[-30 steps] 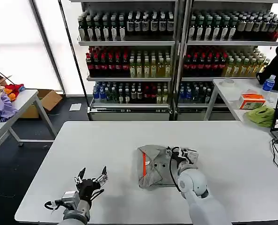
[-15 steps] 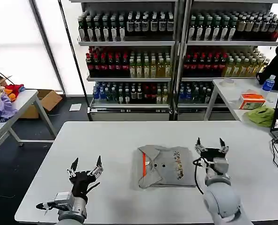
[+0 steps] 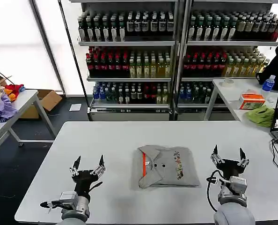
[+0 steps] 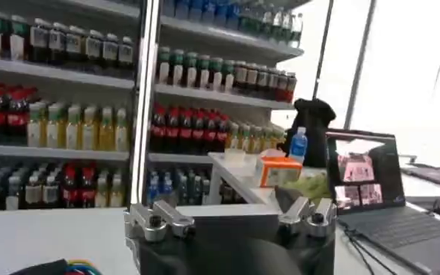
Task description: Fold and organize the clothes.
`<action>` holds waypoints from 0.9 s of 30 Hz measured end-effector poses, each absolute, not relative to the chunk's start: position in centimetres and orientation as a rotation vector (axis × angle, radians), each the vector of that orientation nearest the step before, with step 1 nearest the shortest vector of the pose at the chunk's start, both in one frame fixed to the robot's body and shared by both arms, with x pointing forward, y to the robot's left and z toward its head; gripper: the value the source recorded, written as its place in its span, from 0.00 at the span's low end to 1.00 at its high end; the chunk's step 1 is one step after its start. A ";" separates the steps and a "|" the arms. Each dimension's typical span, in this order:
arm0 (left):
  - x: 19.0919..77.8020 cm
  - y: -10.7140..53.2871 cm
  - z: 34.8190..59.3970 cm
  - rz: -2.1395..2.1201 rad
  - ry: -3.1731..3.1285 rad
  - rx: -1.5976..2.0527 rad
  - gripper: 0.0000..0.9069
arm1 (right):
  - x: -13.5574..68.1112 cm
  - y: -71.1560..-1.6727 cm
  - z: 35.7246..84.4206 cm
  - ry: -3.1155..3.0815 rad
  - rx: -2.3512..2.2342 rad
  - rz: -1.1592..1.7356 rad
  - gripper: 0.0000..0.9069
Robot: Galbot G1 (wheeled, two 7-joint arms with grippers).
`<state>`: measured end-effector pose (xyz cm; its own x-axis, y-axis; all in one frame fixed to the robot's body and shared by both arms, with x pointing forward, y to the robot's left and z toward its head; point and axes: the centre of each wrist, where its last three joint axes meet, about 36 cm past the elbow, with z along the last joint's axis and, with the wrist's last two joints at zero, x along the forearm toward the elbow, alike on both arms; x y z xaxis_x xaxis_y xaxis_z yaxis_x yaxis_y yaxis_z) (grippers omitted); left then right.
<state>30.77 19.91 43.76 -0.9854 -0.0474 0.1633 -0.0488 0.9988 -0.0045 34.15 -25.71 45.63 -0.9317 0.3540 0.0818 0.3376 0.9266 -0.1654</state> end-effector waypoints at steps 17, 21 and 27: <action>31.1 19.8 43.6 0.022 -2.961 0.069 1.00 | 32.8 -26.6 45.4 -2.956 -0.558 0.220 1.00; 31.1 19.8 43.6 0.028 -2.959 0.070 1.00 | 32.7 -26.6 45.3 -2.954 -0.552 0.218 1.00; 31.0 19.9 43.7 0.040 -2.956 0.073 1.00 | 32.4 -26.5 45.2 -2.951 -0.540 0.216 1.00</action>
